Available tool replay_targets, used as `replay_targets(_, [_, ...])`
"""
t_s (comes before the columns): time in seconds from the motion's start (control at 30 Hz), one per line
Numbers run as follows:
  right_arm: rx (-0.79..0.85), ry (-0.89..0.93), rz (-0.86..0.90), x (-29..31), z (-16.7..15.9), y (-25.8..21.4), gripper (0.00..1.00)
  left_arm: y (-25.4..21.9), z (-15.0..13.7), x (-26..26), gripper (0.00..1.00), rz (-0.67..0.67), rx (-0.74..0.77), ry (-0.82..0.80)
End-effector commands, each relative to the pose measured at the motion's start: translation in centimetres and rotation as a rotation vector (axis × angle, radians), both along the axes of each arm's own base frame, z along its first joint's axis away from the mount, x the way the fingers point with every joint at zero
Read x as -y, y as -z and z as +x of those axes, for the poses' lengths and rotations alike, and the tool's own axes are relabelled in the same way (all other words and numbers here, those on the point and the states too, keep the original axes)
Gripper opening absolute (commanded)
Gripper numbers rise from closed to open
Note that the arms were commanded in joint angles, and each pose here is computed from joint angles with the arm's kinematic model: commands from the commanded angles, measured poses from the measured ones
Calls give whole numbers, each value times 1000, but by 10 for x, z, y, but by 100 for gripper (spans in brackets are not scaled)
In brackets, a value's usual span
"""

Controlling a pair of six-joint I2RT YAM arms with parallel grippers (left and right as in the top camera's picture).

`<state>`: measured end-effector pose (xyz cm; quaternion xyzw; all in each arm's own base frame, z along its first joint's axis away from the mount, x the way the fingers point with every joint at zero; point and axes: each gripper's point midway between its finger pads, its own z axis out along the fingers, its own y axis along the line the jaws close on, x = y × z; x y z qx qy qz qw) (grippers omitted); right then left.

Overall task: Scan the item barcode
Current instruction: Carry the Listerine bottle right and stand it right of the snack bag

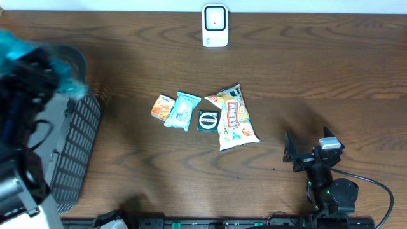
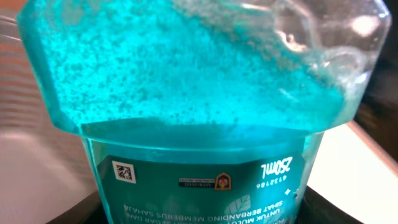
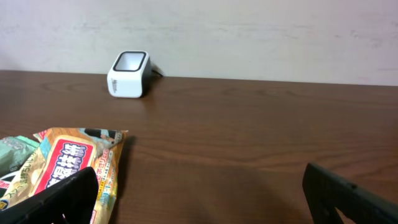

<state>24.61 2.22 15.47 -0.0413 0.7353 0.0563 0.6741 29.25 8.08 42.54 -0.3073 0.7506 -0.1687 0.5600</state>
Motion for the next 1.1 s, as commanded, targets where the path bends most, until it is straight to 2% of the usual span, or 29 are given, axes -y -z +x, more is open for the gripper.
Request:
replay_targets(0.0, [0,-6,-12,-2,0,1,99,-17,20,83,45,-97,54,303])
replay_targets(0.07, [0,-6,-12,-2,0,1,99,-10,35,130,45,-103,33,456])
replay_targets(0.17, [0,-6,-12,-2,0,1,99,10,57,183,45,-96,-21,582])
replay_targets(0.3, [0,-6,-11,-2,0,1,99,64,93,282,45,-82,-122,775])
replay_targets(0.47, [0,-6,-12,-2,0,1,99,131,113,369,45,-105,-217,908])
replay_targets(0.6, [0,-6,-12,-1,0,1,99,191,117,435,44,-105,-270,1001])
replay_targets(0.77, [0,-6,-12,-1,0,1,99,271,112,477,45,-134,-411,997])
replay_targets(0.97, [0,-6,-11,-2,0,1,99,353,92,497,45,-117,-579,998])
replay_targets(1.07, [0,-6,-11,-2,0,1,99,365,90,497,47,-110,-604,985])
